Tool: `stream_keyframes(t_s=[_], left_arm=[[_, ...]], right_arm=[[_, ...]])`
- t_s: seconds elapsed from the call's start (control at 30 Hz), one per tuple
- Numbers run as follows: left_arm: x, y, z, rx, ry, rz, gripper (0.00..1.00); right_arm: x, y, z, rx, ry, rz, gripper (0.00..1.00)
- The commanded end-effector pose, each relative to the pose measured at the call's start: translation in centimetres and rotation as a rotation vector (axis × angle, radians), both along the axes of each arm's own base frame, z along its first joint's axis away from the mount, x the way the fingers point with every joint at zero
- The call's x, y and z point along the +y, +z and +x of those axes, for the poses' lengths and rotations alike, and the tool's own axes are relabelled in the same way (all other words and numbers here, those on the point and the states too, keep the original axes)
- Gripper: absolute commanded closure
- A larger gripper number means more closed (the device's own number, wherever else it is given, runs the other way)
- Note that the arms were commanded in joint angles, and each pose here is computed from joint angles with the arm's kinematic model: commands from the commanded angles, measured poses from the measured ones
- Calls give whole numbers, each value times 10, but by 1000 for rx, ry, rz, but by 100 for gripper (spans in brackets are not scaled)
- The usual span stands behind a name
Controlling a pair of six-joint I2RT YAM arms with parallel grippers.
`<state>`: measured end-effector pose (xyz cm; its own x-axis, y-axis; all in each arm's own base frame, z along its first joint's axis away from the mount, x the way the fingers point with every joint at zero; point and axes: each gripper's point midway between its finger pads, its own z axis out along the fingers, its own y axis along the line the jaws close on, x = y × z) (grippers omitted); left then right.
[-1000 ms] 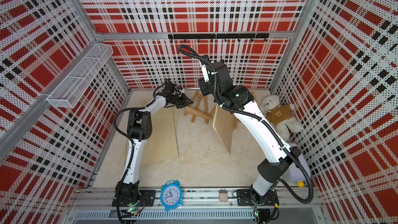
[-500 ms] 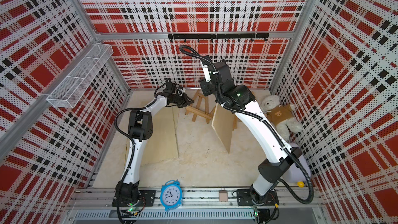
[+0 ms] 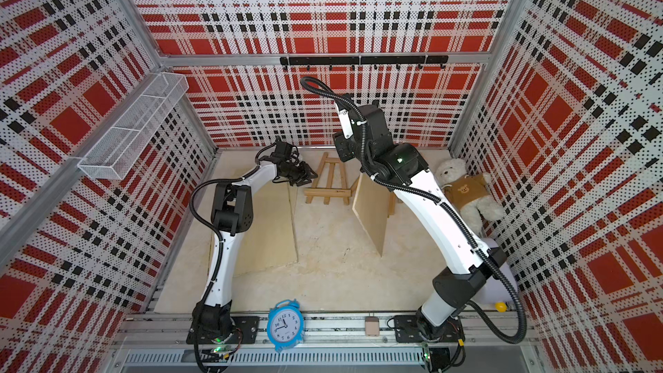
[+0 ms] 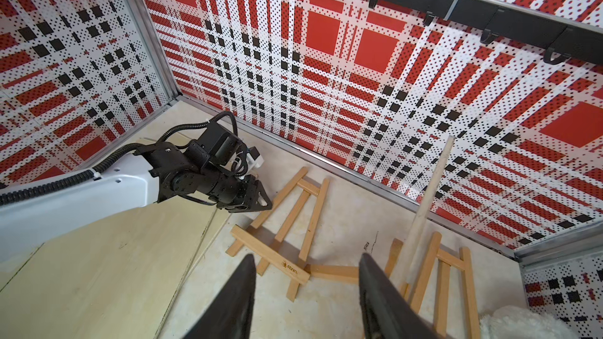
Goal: Disassemble the easel
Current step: Place the easel at the center of the board.
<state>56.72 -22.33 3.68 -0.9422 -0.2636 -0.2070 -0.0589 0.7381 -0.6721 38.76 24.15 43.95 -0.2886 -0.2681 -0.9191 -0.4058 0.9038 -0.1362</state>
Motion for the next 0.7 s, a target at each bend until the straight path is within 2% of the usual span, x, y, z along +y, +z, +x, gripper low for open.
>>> stream_keyframes(t_s=[0.0,0.07,0.23,0.43,0.57,0.67], left_arm=[[15,6,-7,17,24,71,53],[17,26,-6,-22,26,76,53],[30,103,-7,-172,53,107,53],[74,192,-36,-333,171,219,54],[144,204,-70,-313,323,374,55],[206,193,-105,-214,403,582,58]], right_arm=[[-3,20,-6,-48,13,48,47],[-2,19,-7,-44,19,49,46],[-1,18,-11,-38,41,50,46],[1,13,-17,-33,81,28,45],[2,11,-25,-36,114,31,45],[1,7,-29,-47,127,35,44]])
